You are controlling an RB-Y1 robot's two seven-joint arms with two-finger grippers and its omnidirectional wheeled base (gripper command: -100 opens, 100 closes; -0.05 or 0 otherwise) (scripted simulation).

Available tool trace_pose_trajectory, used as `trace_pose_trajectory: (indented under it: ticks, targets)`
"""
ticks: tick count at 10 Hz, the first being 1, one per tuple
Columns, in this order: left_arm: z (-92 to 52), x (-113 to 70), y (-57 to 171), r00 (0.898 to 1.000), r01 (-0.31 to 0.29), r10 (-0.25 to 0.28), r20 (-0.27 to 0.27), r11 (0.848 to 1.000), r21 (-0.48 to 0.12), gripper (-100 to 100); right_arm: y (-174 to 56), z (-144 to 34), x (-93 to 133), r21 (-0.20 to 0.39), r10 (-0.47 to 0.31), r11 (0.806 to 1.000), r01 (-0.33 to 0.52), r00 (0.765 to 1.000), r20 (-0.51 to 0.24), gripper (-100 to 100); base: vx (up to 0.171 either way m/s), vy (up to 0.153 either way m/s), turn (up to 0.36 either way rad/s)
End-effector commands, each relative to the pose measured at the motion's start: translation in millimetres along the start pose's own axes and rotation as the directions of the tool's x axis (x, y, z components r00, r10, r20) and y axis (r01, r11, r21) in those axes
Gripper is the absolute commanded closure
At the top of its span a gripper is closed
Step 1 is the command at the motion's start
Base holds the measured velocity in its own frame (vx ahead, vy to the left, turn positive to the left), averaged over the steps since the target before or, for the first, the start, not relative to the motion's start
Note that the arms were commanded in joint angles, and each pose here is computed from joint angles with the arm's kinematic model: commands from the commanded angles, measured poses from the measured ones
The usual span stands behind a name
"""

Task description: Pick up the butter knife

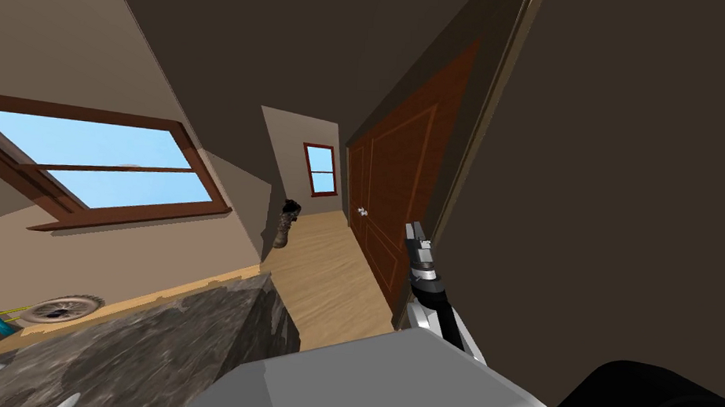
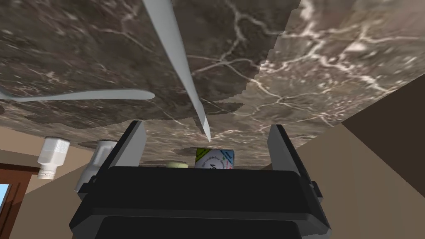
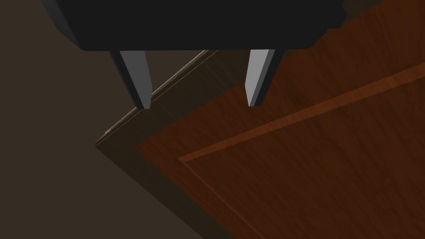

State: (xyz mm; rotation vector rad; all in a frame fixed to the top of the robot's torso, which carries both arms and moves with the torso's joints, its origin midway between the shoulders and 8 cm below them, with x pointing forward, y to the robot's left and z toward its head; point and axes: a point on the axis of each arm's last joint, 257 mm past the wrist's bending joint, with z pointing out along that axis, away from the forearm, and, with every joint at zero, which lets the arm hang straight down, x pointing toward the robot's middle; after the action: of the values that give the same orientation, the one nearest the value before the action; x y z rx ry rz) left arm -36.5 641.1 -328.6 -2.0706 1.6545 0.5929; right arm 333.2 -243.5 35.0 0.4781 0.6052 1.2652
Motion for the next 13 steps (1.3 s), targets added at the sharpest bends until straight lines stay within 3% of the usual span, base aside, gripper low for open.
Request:
trace_pose_trajectory:
  ticks: [1,4,5,6,7,9,10,11,13]
  targets:
    - [0.6,-0.3,14.5,1.000,0.005,-0.005,-0.015,0.999,-0.043,-100,0.0,0.0,0.0,0.000,0.000,1.000,0.000,1.000,0.000,0,0.107,0.035,0.006]
    - [3.3,2.0,36.5,0.999,0.014,-0.018,-0.039,0.994,-0.113,-100,0.0,0.0,0.0,0.000,0.000,1.000,0.000,1.000,0.000,0,0.095,0.025,0.005]
    - [3.7,1.3,31.6,0.999,0.012,-0.016,-0.034,0.995,-0.098,-100,0.0,0.0,0.0,0.000,0.000,1.000,0.000,1.000,0.000,0,0.043,0.005,0.001]
    - [3.8,1.7,32.7,0.999,0.012,-0.016,-0.036,0.995,-0.102,0,0.0,0.0,0.0,0.000,0.000,1.000,0.000,1.000,0.000,0,0.008,0.001,-0.001]
    - [11.1,4.9,31.9,0.999,0.014,-0.018,-0.035,0.995,-0.101,-100,0.0,0.0,0.0,0.000,0.000,1.000,0.000,1.000,0.000,0,-0.008,0.016,-0.002]
    - [20.1,9.2,31.2,0.999,0.016,-0.019,-0.034,0.995,-0.100,-100,0.0,0.1,0.0,0.000,0.000,1.000,0.000,1.000,0.000,0,-0.024,0.025,-0.009]
    - [17.2,8.9,32.2,0.999,0.015,-0.019,-0.036,0.995,-0.102,-100,0.0,0.1,0.0,0.000,0.000,1.000,0.000,1.000,0.000,0,0.000,0.000,0.000]
    - [17.8,8.9,31.9,0.999,0.015,-0.019,-0.035,0.995,-0.100,100,0.0,0.1,0.0,0.000,0.000,1.000,0.000,1.000,0.000,0,0.000,0.000,0.000]
    - [17.7,8.8,32.3,0.999,0.019,-0.022,-0.035,0.995,-0.101,100,0.0,0.1,0.0,0.000,0.000,1.000,0.000,1.000,0.000,0,0.000,0.000,0.007]
